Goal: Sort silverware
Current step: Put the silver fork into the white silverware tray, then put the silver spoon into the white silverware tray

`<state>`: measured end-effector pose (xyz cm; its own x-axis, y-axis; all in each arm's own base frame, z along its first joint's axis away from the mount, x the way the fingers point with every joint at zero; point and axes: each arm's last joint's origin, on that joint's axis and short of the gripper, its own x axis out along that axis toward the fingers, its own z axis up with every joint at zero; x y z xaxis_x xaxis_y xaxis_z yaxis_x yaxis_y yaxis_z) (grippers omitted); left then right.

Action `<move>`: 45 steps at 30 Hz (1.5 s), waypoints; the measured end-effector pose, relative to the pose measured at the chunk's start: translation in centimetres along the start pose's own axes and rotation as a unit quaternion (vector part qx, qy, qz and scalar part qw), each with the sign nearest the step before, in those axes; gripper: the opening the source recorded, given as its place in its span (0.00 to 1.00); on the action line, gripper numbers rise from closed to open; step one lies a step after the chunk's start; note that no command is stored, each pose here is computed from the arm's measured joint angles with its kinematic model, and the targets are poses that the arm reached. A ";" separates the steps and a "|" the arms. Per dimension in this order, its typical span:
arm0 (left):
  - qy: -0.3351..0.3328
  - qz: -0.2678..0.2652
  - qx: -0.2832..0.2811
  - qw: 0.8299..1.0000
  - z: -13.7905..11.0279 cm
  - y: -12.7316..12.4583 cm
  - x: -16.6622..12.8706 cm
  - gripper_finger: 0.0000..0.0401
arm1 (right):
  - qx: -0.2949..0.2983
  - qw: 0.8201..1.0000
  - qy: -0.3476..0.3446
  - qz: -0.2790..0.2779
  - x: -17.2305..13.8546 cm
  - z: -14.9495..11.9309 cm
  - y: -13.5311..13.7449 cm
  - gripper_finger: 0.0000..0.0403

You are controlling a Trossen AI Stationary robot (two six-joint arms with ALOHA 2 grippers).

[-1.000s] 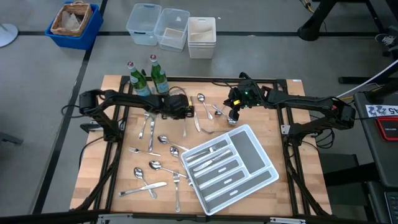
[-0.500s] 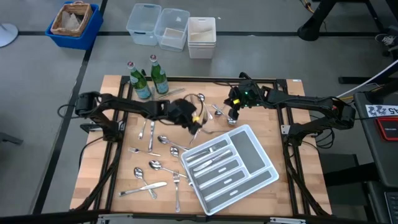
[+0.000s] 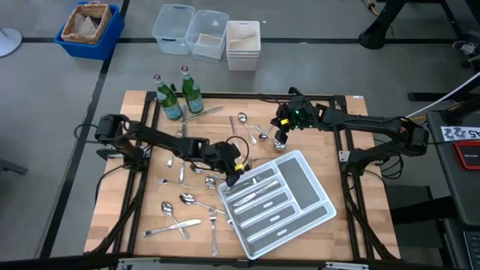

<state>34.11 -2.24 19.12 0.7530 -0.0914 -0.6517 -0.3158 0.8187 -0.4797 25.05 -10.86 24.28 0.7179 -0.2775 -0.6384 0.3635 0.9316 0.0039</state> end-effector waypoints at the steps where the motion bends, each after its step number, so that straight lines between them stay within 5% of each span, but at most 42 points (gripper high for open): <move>1: 0.005 0.002 0.001 1.000 -0.2 0.0 0.3 0.01 | 0.000 1.000 0.000 0.000 0.0 0.0 0.0 0.11; 18: 0.040 0.021 0.074 0.996 -1.8 0.8 2.8 0.02 | 0.025 0.999 0.021 0.007 0.0 -0.4 0.0 0.12; 32: 0.025 0.009 0.068 0.997 -1.4 0.6 2.6 0.26 | 0.083 0.991 0.108 0.013 2.7 -2.3 0.1 0.26; 45: -0.021 -0.003 0.099 0.995 1.2 -0.3 -3.2 0.18 | 0.082 0.977 0.194 0.009 7.3 -5.2 0.0 0.26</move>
<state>32.54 -1.53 22.08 0.7791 -0.0757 -0.6223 -0.1951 0.9141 -0.3555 27.21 -11.69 15.62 0.4566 -0.1216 -0.8813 0.4663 0.8764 0.1206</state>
